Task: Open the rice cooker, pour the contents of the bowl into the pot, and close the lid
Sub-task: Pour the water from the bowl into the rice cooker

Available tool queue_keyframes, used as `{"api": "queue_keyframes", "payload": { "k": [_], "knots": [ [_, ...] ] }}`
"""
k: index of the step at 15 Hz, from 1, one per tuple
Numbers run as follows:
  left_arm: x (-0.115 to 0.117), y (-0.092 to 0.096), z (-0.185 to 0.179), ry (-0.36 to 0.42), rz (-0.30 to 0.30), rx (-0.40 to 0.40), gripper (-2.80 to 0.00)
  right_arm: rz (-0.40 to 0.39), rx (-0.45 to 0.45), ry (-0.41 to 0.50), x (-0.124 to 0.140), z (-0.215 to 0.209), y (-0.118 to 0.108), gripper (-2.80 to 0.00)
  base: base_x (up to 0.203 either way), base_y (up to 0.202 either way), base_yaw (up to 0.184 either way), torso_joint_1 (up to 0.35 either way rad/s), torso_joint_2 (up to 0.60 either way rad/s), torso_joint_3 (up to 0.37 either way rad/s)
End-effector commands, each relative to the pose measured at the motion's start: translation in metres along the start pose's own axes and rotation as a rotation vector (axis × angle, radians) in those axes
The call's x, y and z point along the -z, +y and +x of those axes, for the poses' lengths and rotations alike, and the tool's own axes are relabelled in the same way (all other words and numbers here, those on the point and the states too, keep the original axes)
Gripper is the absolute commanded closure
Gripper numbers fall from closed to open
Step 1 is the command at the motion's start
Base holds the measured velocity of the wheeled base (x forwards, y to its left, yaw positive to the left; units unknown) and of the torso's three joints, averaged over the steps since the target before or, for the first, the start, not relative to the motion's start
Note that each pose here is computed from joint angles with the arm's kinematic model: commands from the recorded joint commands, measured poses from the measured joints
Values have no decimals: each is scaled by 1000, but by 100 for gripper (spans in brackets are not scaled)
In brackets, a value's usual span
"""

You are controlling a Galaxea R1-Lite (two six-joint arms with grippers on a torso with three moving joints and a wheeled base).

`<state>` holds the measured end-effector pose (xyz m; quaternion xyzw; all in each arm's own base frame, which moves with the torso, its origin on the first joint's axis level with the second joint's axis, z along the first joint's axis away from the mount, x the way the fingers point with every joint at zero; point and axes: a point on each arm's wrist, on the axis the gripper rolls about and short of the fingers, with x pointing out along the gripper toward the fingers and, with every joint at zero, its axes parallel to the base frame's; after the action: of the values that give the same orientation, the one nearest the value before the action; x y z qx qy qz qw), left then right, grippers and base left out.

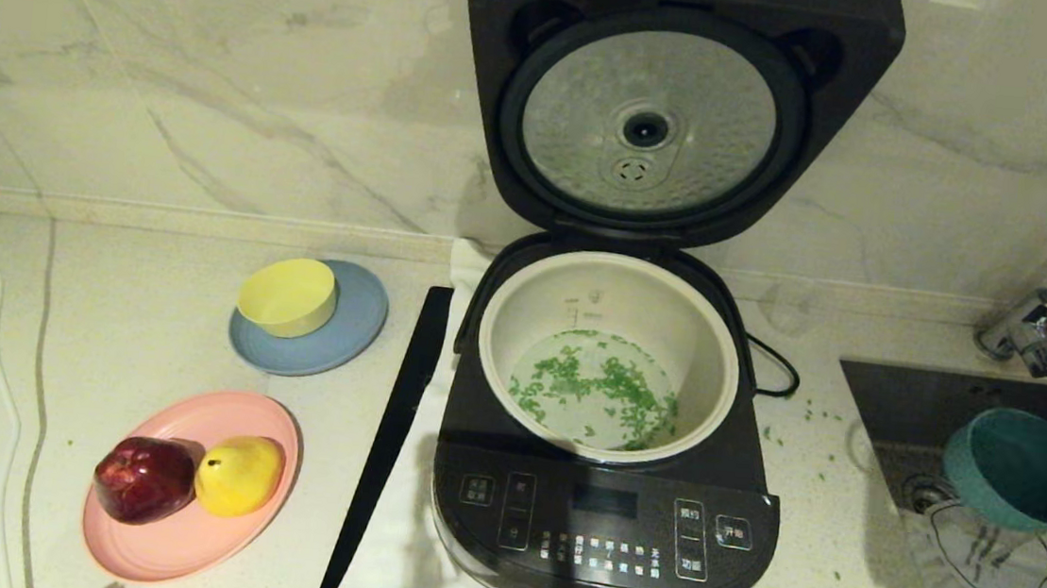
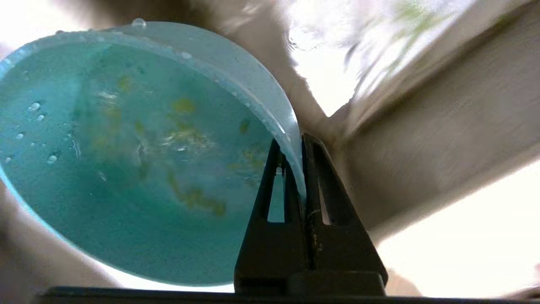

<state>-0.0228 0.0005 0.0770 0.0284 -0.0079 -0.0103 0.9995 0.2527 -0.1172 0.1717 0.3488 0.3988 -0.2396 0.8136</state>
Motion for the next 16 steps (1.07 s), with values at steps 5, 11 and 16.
{"api": "queue_keyframes", "payload": {
  "k": [5, 11, 16],
  "knots": [
    [3, 0, 0, 7, 1, 1, 0, -314, -190, 11, 52, -85, 95, 0, 0, 0, 0, 0, 0, 0],
    [3, 0, 0, 6, 1, 1, 0, -537, -291, -44, 94, -134, 166, 0, 0, 0, 0, 0, 0, 0],
    [3, 0, 0, 6, 1, 1, 0, -637, -385, -69, 122, -149, 205, 0, 0, 0, 0, 0, 0, 0]
  ]
}}
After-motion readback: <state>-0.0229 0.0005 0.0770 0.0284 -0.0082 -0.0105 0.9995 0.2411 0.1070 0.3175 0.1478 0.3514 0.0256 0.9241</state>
